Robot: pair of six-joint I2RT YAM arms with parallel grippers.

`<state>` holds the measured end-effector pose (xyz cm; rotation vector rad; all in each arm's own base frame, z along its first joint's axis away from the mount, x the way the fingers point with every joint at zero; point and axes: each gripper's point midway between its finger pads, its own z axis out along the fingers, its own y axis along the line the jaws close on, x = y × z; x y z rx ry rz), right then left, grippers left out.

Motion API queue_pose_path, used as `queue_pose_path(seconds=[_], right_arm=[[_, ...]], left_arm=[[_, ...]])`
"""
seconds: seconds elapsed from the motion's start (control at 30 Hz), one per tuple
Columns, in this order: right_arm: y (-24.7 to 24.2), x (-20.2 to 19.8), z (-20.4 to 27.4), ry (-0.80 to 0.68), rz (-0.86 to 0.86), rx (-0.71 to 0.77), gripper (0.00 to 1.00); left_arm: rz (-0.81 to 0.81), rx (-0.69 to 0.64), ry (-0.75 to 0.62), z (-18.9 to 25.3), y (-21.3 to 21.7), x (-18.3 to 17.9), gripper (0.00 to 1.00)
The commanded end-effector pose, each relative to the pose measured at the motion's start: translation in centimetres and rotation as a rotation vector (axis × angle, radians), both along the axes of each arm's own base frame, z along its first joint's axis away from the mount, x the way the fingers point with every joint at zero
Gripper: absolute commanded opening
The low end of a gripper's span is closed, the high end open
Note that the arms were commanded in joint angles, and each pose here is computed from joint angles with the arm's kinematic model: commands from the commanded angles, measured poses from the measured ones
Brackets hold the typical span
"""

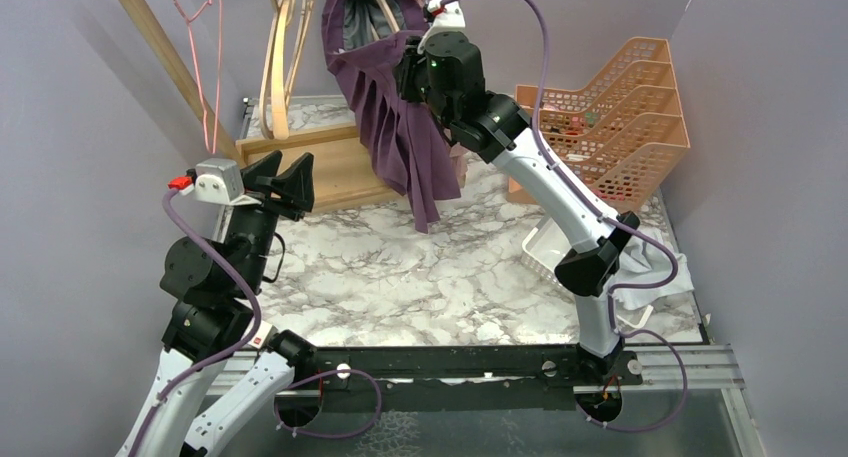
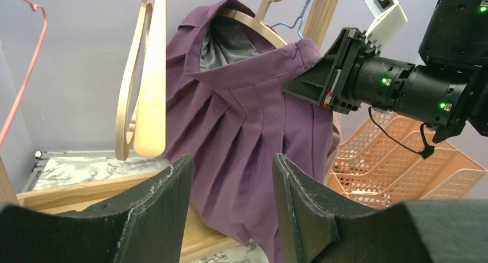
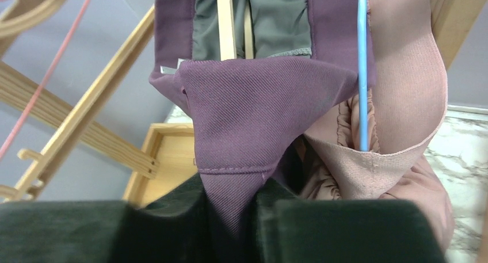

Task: Place the skirt on the hanger

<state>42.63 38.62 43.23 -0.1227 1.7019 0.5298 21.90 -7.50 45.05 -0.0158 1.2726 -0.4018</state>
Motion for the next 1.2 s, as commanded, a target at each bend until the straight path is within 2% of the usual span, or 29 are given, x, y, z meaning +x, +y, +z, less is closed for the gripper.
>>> queue_pose_path(seconds=[0.0,0.07,0.27,0.37,0.47,0.7,0.83,0.93,1.03,1.17], right_arm=[[-0.6,-1.6,6.7,-0.159,0.053,0.119,0.49],[0.0,-4.4,9.0,-0.206,0.198,0.146,0.6],[-2.8,-11.0,13.7,-0.3,0.373,0.179,0.65],[-4.9,-13.1,13.5,-0.331,0.389,0.156,0.65],[-8.2,-13.8,11.9,-0.321,0.302,0.115,0.65],[-17.4,-12.4,1.4,-0.139,-0.089,-0.142,0.7],[-22.4,-12.0,-5.8,0.026,-0.293,-0.293,0.76],[-27.1,-11.2,-10.7,0.2,-0.421,-0.301,0.78],[-32.8,-11.2,-15.0,0.352,-0.57,-0.303,0.79],[-37.9,-14.4,-22.5,0.556,-0.749,-0.396,0.82]], left_arm=[[0.006,-0.008,0.049,-1.5,-0.2,0.7,0.6],[-0.003,-0.011,0.078,-2.4,-0.5,1.0,0.68],[-0.065,-0.014,0.151,-5.8,-2.2,1.7,0.96],[-0.1,-0.017,0.161,-7.2,-3.1,2.0,0.99],[-0.12,-0.032,0.182,-8.6,-3.8,2.4,0.99],[-0.099,-0.005,0.333,-12.4,-4.5,4.0,0.99],[-0.214,0.079,0.356,-14.2,-6.8,4.1,0.99],[-0.272,0.087,0.352,-15.0,-8.0,4.1,0.99],[-0.256,0.061,0.38,-16.1,-7.9,4.4,0.99],[-0.302,0.029,0.43,-17.4,-8.9,4.1,0.93]])
